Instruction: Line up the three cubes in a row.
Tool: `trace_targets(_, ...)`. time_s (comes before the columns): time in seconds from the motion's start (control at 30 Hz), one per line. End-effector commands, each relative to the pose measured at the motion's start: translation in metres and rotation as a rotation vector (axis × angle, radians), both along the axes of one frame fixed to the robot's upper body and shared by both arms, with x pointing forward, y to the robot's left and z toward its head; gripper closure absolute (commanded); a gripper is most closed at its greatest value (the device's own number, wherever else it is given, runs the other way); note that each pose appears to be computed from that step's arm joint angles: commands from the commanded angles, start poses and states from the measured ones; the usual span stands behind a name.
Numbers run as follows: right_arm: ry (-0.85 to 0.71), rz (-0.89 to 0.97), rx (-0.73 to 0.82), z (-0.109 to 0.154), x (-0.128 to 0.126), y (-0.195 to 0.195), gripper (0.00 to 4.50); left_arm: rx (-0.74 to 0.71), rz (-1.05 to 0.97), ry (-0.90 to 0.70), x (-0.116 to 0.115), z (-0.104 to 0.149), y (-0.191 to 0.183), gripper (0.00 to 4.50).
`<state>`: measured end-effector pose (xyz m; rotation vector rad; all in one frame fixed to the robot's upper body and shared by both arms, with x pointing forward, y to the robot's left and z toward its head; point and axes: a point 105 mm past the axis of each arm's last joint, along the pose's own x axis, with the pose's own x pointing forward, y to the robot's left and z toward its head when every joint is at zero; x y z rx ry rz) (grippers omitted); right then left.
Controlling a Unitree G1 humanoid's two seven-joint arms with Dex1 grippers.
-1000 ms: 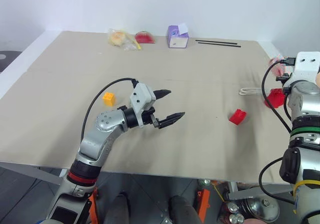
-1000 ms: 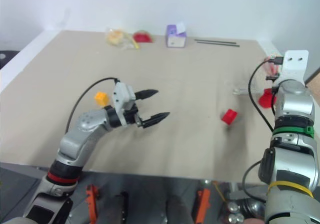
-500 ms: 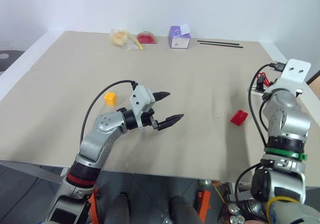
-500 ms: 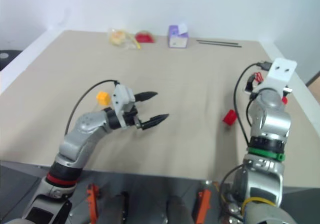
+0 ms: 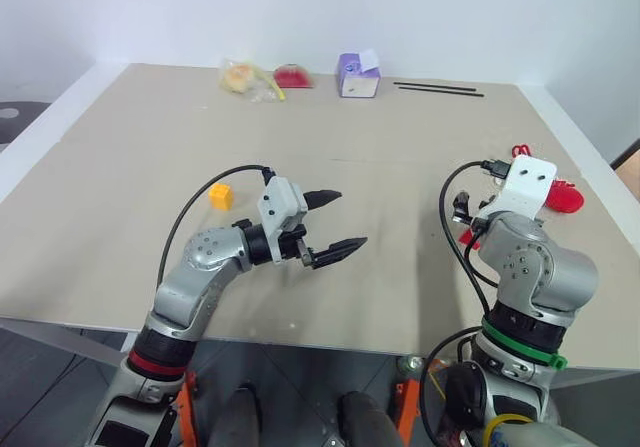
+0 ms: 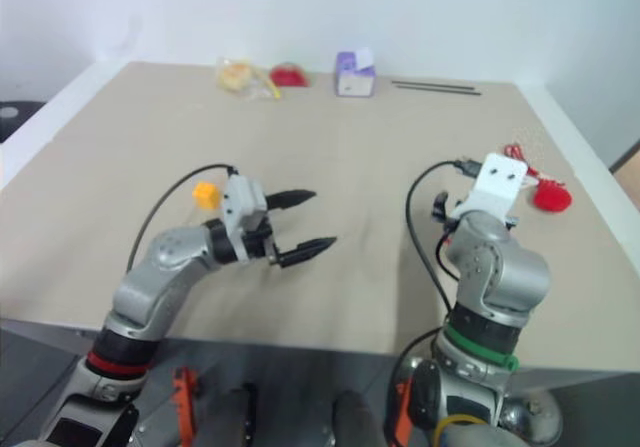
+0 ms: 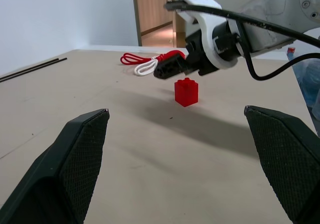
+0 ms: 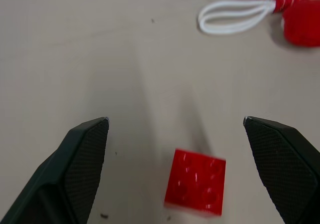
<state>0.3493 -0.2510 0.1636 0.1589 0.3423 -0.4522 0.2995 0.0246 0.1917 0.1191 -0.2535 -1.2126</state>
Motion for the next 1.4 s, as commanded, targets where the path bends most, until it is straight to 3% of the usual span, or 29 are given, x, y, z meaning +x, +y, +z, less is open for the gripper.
trace_targets(0.03,-0.011,-0.024,-0.001,-0.001,-0.005,-0.004,0.03,-0.024,-0.023,-0.03,-0.009,0.009,-0.002,0.0)
trace_targets(0.17,0.014,-0.042,0.025,-0.011,-0.005,-0.006,0.03,-0.024,-0.022,-0.029,-0.009,0.009,-0.002,0.0)
trace_targets(0.23,0.018,-0.047,0.044,-0.015,-0.005,-0.005,0.43,-0.025,-0.019,-0.03,-0.008,0.01,-0.002,0.0)
trace_targets(0.5,0.008,-0.046,0.059,-0.016,-0.003,-0.001,3.17,-0.028,-0.019,-0.028,-0.009,0.011,-0.002,0.0)
trace_targets(0.53,0.007,-0.047,0.059,-0.016,-0.003,-0.001,3.27,-0.028,-0.019,-0.028,-0.009,0.011,-0.002,0.0)
trace_targets(0.6,-0.004,-0.037,0.048,-0.012,-0.002,-0.002,3.27,-0.028,-0.018,-0.027,-0.008,0.011,-0.002,0.0)
trace_targets(0.7,-0.081,0.101,-0.003,0.014,0.008,0.009,3.27,-0.021,-0.013,-0.03,-0.007,0.01,0.0,0.0)
trace_targets(0.87,-0.115,0.695,-0.118,0.036,0.019,0.067,3.27,0.019,-0.042,-0.025,-0.01,0.006,0.01,0.0)
trace_targets(1.07,-0.081,1.392,-0.279,0.04,-0.018,0.105,3.27,0.106,-0.105,-0.012,-0.016,-0.002,0.029,0.0)
trace_targets(1.2,-0.005,1.655,-0.341,0.036,-0.03,0.1,3.27,0.109,-0.131,-0.019,-0.02,0.003,0.04,0.0)
trace_targets(1.4,0.121,1.852,-0.416,0.023,-0.028,0.092,3.27,0.119,-0.163,-0.007,-0.025,0.001,0.049,0.0)
